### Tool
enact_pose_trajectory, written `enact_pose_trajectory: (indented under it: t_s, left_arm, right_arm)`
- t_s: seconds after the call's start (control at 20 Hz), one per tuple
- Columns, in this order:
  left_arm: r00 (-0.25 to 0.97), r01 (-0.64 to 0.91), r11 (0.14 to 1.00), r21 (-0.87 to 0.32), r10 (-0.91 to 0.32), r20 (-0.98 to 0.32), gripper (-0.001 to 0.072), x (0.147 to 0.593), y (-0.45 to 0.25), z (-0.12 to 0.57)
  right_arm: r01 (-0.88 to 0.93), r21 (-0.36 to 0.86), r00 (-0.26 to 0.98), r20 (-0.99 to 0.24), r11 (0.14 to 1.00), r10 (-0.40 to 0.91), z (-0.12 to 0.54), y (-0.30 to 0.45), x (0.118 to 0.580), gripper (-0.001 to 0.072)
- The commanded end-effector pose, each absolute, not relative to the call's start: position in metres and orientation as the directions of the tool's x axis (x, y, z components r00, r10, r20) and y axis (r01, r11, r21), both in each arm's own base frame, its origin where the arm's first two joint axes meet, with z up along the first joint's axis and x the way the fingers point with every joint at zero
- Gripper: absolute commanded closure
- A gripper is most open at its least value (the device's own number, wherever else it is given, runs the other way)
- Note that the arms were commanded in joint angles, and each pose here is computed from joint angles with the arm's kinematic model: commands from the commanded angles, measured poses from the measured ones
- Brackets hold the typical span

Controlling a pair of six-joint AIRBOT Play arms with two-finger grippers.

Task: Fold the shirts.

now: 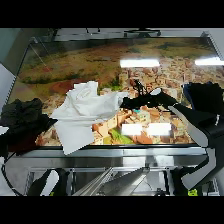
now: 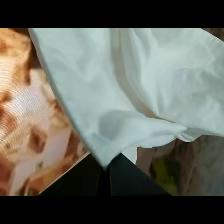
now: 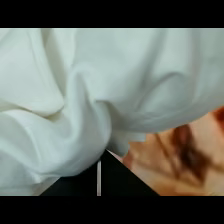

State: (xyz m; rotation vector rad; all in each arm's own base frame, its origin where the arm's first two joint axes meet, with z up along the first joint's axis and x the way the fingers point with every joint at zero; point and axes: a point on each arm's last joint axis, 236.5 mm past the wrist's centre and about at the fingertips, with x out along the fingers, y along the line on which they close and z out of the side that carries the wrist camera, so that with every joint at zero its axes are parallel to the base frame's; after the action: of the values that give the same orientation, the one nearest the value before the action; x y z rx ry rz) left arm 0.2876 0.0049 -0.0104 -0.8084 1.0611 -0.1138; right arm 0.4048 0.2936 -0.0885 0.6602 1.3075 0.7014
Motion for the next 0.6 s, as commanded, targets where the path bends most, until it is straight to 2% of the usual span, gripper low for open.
enact_pose_trajectory:
  t_s: [0.0,0.1,0.2,0.3,0.35,0.45,0.55]
  left_arm:
    - [0.533,-0.277,0.687,-0.672,-0.472,-0.702,0.0689,0.293,0.0,-0.002]
    - [0.572,-0.187,0.62,-0.762,-0.562,-0.597,0.0689,0.305,-0.019,0.037]
    - [0.617,0.026,0.548,-0.836,-0.667,-0.417,0.069,0.318,-0.043,0.113]
    - [0.655,0.277,0.478,-0.834,-0.729,-0.2,0.069,0.318,-0.063,0.213]
    - [0.667,0.401,0.451,-0.798,-0.741,-0.084,0.069,0.312,-0.072,0.268]
    - [0.647,0.638,0.434,-0.636,-0.75,0.137,0.069,0.28,-0.092,0.377]
    - [0.612,0.761,0.481,-0.435,-0.754,0.237,0.0689,0.239,-0.115,0.457]
  right_arm:
    - [-0.137,0.799,0.069,-0.582,0.586,0.81,-0.062,0.296,0.393,0.0692]
    - [-0.209,0.81,0.094,-0.54,0.547,0.836,-0.014,0.286,0.394,0.0693]
    - [-0.321,0.791,0.2,-0.482,0.521,0.853,0.06,0.265,0.401,0.0693]
    - [-0.457,0.727,0.343,-0.387,0.512,0.856,0.156,0.241,0.398,0.0693]
    - [-0.544,0.663,0.413,-0.322,0.514,0.852,0.21,0.228,0.389,0.0693]
    - [-0.667,0.51,0.531,-0.186,0.543,0.827,0.31,0.205,0.357,0.0693]
    - [-0.733,0.312,0.631,-0.019,0.604,0.776,0.406,0.18,0.309,0.0693]
